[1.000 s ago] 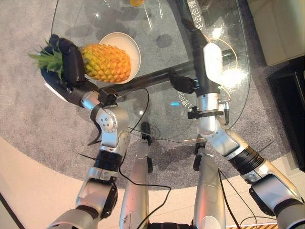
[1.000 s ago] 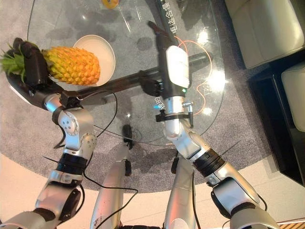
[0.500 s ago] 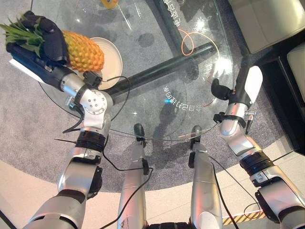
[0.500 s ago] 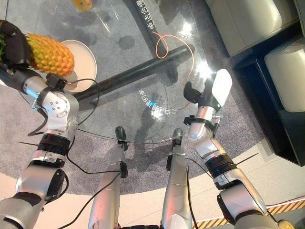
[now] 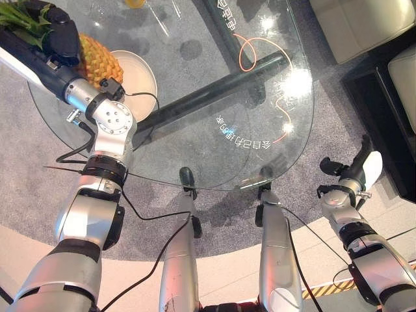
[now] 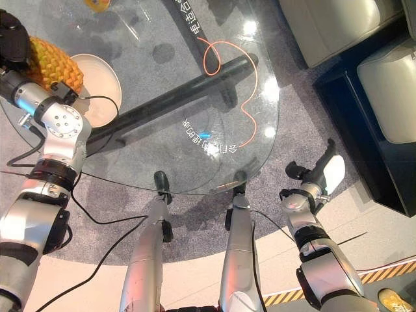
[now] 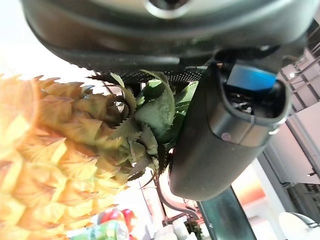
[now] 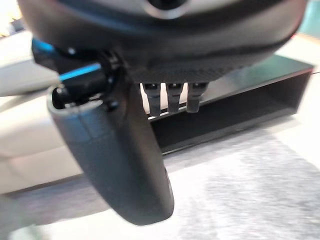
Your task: Pick up the fruit to the plate
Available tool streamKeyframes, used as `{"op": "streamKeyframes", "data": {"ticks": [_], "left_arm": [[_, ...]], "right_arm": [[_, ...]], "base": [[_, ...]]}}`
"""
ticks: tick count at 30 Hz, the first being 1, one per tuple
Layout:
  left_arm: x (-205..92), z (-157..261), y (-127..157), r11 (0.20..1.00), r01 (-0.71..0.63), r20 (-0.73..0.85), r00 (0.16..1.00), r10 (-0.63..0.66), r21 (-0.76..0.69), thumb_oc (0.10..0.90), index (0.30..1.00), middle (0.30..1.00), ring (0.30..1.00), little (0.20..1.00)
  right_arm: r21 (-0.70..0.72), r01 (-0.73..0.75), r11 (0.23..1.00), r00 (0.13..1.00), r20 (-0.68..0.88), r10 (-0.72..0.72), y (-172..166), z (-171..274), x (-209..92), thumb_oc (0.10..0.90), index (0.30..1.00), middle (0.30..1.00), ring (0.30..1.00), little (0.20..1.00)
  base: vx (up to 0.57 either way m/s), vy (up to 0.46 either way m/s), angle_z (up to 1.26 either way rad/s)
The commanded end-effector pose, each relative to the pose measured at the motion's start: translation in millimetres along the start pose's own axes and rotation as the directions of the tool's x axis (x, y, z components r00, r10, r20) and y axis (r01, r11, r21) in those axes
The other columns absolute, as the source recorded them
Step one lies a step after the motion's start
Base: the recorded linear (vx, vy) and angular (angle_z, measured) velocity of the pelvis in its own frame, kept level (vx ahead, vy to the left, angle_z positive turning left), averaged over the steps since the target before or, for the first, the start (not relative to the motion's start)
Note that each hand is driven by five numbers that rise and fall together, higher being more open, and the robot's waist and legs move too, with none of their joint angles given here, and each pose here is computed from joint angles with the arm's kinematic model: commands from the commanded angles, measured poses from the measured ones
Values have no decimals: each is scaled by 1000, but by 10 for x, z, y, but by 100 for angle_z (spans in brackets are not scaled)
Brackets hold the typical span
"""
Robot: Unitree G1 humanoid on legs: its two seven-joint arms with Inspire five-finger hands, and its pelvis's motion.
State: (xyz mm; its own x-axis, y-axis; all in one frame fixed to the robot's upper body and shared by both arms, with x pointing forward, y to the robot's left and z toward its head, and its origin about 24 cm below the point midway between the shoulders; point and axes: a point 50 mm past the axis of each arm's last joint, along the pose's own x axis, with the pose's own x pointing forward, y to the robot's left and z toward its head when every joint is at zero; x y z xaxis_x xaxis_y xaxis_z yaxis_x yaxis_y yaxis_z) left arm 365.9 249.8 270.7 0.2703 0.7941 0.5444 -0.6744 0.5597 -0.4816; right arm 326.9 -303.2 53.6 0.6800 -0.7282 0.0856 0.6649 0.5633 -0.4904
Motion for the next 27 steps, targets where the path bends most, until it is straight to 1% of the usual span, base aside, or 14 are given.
{"op": "streamKeyframes", "data": {"ticks": [1, 4, 7, 16, 27], "left_arm": [[545, 579, -34, 992, -74, 198, 976, 93, -101, 100, 300, 300, 300, 200], [581, 534, -11, 994, -87, 177, 979, 98, -68, 100, 300, 300, 300, 200], [576, 498, 1, 994, -91, 165, 981, 99, -55, 100, 300, 300, 300, 200], [579, 455, 33, 995, -87, 157, 983, 93, -46, 100, 300, 300, 300, 200], [625, 554, -23, 998, -41, 198, 979, 50, -49, 100, 300, 300, 300, 200]], "right_arm": [[24, 23, 999, 999, -44, -22, -92, -107, 33, 800, 900, 900, 900, 900], [-51, -25, 998, 997, -81, 21, -60, -210, 9, 800, 900, 900, 900, 900], [-76, -59, 995, 994, -98, 52, -14, -267, -37, 800, 900, 900, 900, 900], [-94, -97, 991, 994, -61, 92, 72, -205, -70, 800, 900, 900, 900, 900], [-87, -116, 989, 992, -58, 111, 133, -227, -136, 800, 900, 900, 900, 900]], "base": [[0, 0, 0], [0, 0, 0], [0, 0, 0], [4, 12, 0], [0, 0, 0]]}}
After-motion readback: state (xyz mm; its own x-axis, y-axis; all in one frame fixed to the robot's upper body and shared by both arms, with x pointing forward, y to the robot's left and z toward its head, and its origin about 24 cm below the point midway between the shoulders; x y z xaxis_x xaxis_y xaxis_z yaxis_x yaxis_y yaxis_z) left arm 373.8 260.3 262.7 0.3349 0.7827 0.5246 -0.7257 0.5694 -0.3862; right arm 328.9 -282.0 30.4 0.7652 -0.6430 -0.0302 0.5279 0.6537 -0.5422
